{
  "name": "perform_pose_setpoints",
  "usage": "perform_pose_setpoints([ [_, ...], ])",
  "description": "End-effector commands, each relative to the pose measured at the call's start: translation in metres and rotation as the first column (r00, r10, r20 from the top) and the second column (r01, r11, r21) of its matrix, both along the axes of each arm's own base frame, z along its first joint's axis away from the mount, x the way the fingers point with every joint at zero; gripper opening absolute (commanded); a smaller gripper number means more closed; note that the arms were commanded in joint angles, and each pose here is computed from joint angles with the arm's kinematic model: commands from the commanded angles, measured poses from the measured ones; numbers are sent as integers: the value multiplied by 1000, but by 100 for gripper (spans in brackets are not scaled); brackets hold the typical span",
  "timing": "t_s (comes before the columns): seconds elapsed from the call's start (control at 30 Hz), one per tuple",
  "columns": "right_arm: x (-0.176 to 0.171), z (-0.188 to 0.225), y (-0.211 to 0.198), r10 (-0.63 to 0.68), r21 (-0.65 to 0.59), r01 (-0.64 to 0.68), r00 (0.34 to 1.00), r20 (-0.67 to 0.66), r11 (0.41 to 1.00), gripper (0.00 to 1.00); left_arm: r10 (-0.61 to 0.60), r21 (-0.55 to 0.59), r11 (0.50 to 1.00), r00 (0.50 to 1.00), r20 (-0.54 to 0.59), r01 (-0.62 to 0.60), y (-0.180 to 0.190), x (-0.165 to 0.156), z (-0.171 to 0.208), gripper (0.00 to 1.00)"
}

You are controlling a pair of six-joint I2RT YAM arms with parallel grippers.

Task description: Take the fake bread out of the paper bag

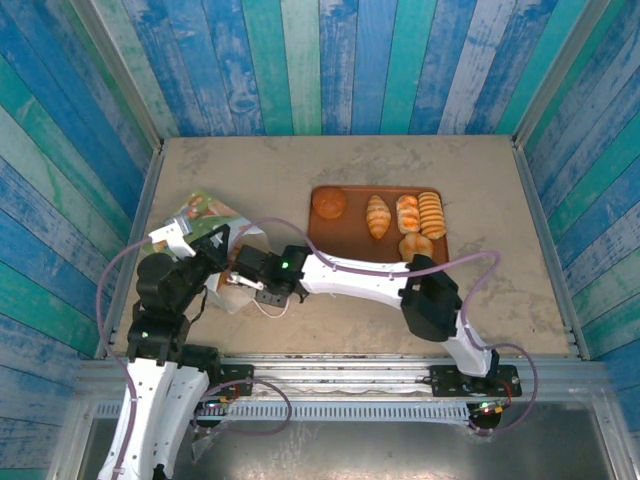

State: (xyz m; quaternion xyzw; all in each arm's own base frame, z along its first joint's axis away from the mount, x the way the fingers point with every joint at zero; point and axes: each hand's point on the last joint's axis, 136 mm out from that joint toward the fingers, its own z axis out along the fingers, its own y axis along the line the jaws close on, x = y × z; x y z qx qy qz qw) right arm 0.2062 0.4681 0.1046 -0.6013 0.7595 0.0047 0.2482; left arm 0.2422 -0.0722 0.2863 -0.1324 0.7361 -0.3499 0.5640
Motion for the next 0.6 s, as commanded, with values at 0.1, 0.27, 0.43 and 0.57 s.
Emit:
perform_pose_setpoints([
  [0.1,-14,60,-17,-66,164,59,997,36,985,33,22,-21,1000,1000,-2,-22,3,3,0,0],
  [0.27,-17,43,-33,-134,123,132,991,12,984,32,20,-31,999,1000,-10,-20,2,7,-2,0],
  [0.43,-30,46,-40,-141,120,138,990,17,983,32,25,-34,999,1000,-12,-26,2,8,-3,0],
  [0.57,-41,58,-59,-147,136,141,989,34,981,32,34,-20,999,999,-14,-35,4,8,-2,0],
])
